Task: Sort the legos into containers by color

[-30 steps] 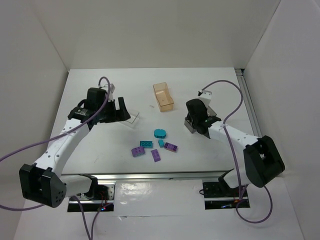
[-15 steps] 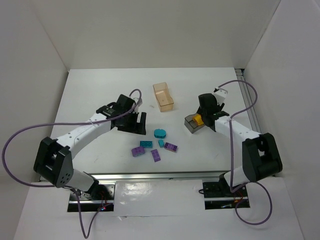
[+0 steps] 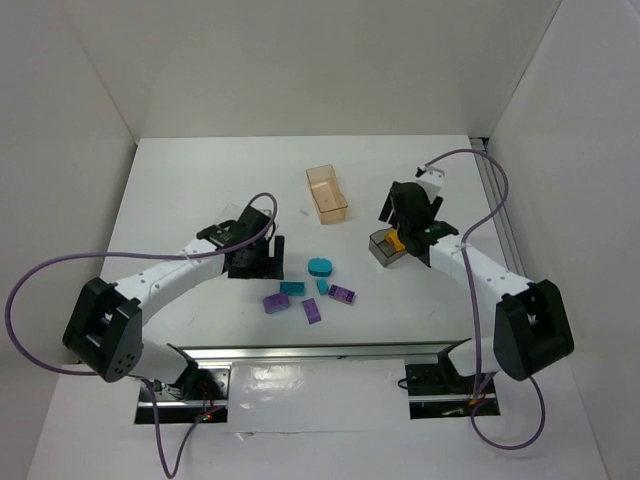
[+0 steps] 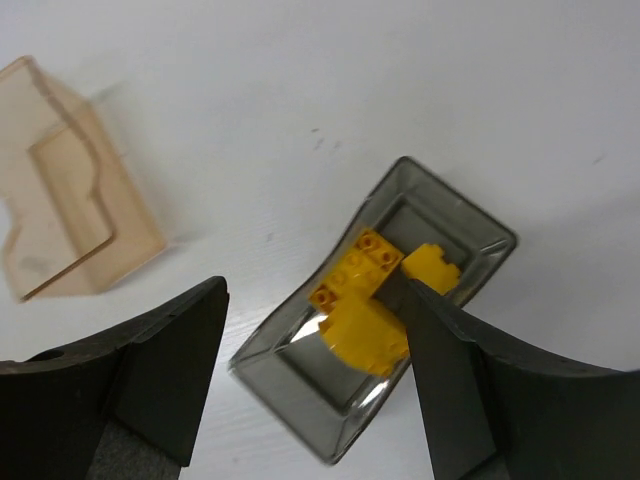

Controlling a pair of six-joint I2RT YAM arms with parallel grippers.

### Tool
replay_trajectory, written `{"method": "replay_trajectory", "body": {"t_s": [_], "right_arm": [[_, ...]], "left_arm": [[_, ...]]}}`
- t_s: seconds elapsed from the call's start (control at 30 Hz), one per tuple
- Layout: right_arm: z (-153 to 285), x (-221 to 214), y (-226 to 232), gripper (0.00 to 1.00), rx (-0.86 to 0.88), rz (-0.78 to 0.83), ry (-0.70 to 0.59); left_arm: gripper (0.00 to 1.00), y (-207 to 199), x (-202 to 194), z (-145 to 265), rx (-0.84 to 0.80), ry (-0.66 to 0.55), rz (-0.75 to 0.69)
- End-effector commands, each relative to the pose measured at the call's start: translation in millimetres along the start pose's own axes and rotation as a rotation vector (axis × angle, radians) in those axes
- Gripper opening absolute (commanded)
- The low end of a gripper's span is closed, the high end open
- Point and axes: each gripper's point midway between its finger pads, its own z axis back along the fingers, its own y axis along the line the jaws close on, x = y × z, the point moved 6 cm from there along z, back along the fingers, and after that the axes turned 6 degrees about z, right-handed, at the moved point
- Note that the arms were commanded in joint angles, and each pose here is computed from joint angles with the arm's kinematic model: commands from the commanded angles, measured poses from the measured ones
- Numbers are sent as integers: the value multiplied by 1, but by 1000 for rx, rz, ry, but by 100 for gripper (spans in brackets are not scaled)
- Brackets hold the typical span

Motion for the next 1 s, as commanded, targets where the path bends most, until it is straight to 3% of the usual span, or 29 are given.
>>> {"method": "replay_trajectory", "body": {"t_s": [0.0,0.13,0.6,0.83,0.97], "right_arm": [[26,14,21,78,90,18,-43],[36,9,33,80,105,39,-43],[47,1,50,85,148,79,-39],[45,-5,52,85,161,86,-24],[44,-11,55,85,175,96,-12]], "left_arm": [[94,7,-2,3,42,-59,120],[100,2,-12,1,3,-23,153],[100,-21,-48,-11,-21,-30,292],[85,-15,-53,-23,38,-40,323],[83,-14,-54,-30,59,-37,320]]}}
